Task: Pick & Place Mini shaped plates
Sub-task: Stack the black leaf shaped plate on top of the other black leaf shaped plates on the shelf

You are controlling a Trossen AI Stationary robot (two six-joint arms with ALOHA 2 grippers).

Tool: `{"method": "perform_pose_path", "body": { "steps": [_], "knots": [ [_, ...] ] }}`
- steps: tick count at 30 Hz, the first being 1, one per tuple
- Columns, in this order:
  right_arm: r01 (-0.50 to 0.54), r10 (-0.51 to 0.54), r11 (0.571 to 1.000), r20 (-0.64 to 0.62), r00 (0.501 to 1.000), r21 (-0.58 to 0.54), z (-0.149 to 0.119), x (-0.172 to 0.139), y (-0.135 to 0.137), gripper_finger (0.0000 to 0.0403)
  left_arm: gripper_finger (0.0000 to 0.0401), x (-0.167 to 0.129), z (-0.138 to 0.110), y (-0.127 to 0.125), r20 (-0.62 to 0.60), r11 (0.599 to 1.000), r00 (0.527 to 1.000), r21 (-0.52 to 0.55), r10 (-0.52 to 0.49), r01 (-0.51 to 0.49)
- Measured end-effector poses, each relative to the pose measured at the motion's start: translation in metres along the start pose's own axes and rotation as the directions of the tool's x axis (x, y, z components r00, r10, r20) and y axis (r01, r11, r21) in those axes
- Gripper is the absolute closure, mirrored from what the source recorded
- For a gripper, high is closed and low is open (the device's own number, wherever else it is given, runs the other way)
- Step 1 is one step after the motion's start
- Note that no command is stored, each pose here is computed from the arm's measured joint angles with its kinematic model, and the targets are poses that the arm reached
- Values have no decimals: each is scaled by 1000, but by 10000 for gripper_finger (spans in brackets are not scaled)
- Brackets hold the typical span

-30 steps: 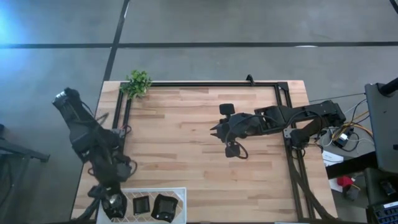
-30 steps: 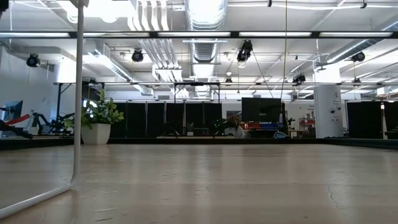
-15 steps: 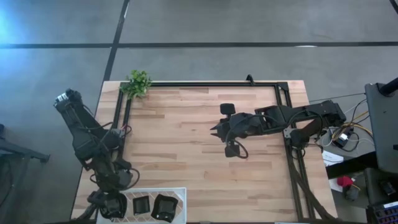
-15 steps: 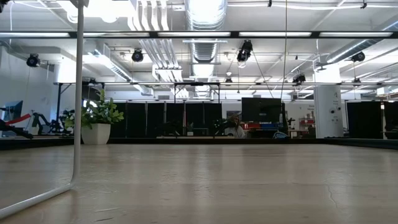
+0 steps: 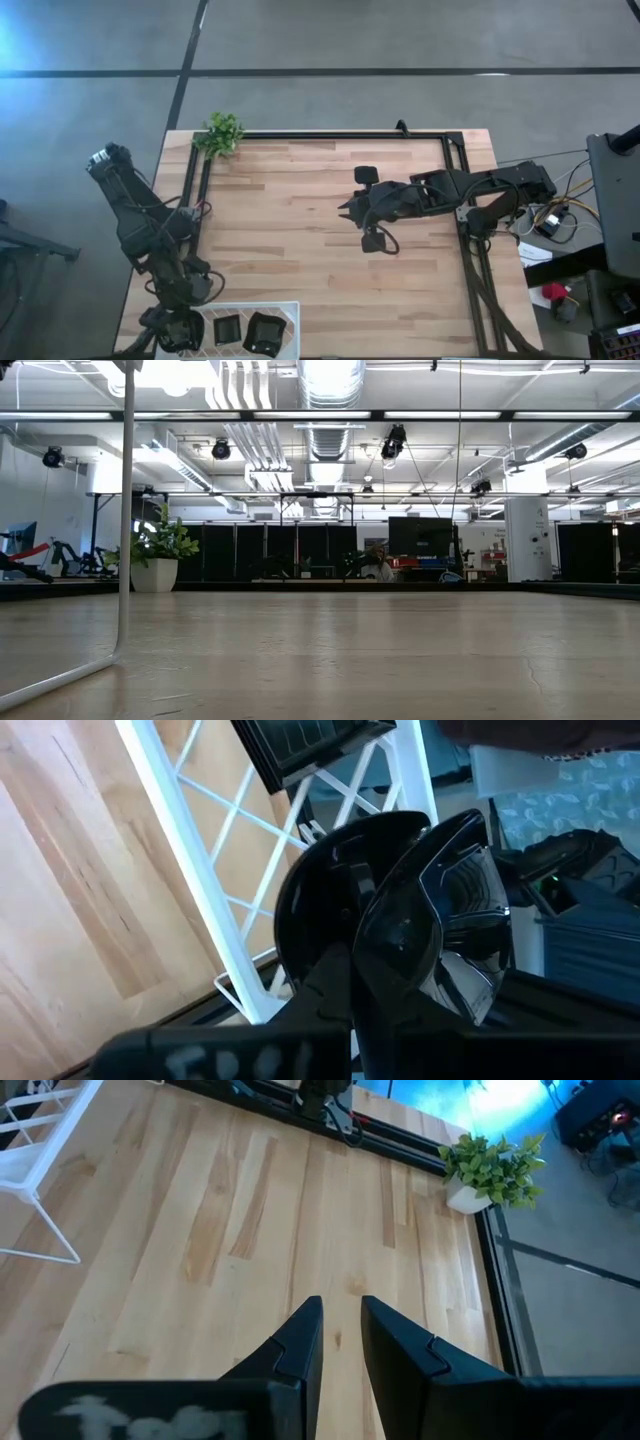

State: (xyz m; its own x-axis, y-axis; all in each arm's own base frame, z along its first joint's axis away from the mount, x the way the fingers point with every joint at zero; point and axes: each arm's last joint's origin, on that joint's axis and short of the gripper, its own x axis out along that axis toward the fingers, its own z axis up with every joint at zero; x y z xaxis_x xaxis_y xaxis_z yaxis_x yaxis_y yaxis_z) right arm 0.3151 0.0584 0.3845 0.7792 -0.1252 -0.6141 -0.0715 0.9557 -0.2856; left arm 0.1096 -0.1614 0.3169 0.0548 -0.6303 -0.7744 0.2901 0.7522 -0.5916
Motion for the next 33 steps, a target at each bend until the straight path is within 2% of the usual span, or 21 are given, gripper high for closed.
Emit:
{"method": "perform_pose_path", "body": {
  "steps": [13,19,22,27,33],
  "knots": [
    [0,0,1000,0,1000,25,0,0,0,335,401,1,2,2,41,999,998,-9,48,-48],
    [0,0,1000,0,1000,26,0,0,0,335,401,0,3,1,49,994,998,99,42,-47],
    [0,0,1000,0,1000,26,0,0,0,335,401,0,3,1,51,992,998,118,42,-47],
    [0,0,1000,1,1000,26,0,0,0,335,401,0,4,3,83,992,993,88,82,-89],
    [1,-1,1000,1,1000,23,0,0,0,335,401,0,3,2,62,995,996,76,64,-68]
  ]
}}
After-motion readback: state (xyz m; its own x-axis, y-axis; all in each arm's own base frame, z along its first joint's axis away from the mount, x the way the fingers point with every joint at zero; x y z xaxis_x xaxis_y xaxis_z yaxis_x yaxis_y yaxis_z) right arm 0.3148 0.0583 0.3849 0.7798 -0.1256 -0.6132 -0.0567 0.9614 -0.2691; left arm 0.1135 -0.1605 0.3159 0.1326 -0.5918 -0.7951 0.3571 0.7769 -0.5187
